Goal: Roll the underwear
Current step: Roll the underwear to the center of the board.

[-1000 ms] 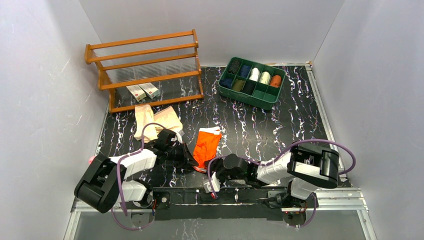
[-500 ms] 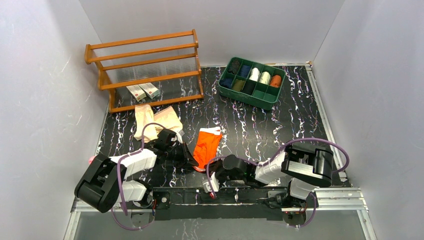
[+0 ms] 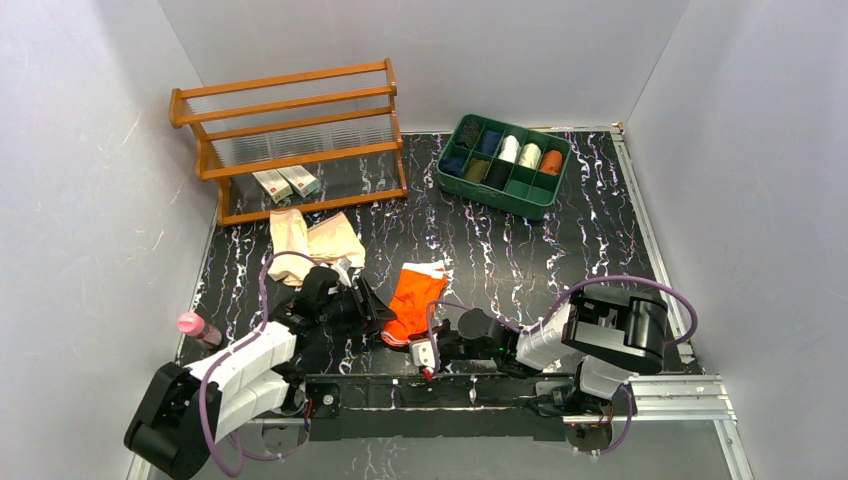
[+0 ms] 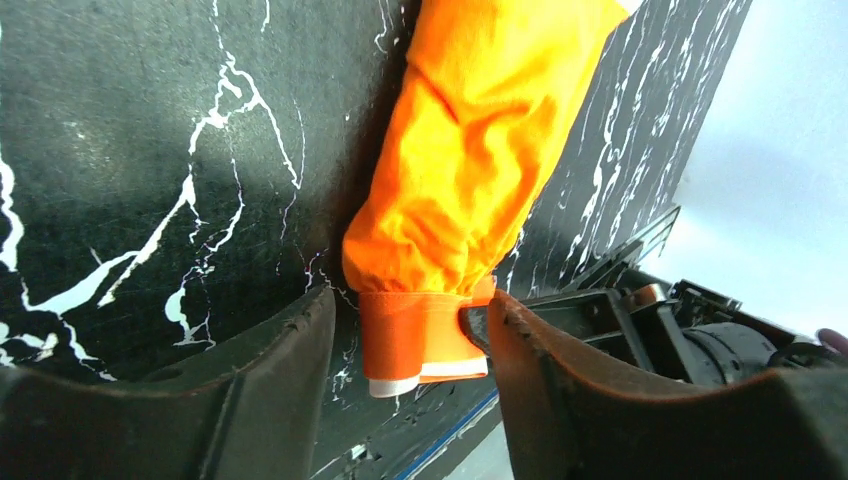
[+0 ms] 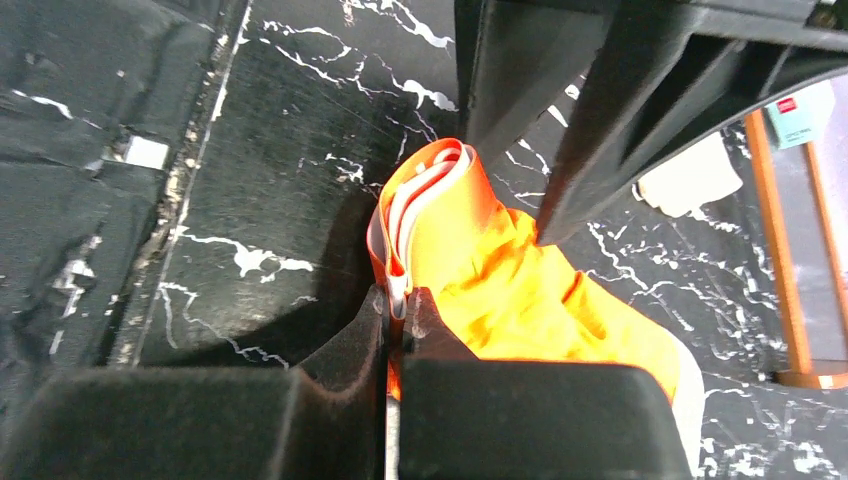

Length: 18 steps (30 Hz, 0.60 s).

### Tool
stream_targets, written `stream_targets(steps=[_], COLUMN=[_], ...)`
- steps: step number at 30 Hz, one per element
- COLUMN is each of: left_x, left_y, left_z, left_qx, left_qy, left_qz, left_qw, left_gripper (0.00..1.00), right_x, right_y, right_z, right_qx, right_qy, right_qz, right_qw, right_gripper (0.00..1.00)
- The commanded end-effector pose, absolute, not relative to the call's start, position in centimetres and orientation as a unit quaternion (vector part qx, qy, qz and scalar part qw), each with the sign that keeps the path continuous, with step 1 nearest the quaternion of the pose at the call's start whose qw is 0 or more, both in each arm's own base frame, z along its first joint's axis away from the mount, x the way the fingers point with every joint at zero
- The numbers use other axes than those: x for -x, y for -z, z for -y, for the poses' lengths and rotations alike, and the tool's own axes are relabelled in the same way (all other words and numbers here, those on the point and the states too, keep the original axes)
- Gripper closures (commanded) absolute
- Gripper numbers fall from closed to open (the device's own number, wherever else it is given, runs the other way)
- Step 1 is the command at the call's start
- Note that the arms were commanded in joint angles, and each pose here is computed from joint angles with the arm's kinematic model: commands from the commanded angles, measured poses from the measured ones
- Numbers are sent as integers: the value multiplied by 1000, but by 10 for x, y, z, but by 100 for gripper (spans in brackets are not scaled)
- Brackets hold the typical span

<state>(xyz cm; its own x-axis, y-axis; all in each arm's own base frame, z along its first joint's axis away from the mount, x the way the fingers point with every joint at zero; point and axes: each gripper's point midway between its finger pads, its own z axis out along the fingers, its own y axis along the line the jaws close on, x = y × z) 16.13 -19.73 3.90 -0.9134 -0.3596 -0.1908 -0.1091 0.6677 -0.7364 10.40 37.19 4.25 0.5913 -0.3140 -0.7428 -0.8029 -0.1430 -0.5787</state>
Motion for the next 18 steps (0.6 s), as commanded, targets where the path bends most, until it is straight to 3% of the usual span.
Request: stream_targets(steps=[1,13,18], left_x=[-164,-174,-177], left_y=[-38,-60,-64], left_z=[190,200,204], left_qx=[150,133,125], left_qy=[372,411,422], left_qz=[-899,-878,-874], left_qw=[177,206,207], left_gripper=[40,32,32], right_x=[-95,-113,-136], right_y=[-66,-82,-88], right_z=[-376,-356,-342], right_qx=[665,489,358], right_qy=[-310,-445,-487], right_qz=[-400,-555,-636], right_qw=[550,506,480], right_gripper=[99,99,99])
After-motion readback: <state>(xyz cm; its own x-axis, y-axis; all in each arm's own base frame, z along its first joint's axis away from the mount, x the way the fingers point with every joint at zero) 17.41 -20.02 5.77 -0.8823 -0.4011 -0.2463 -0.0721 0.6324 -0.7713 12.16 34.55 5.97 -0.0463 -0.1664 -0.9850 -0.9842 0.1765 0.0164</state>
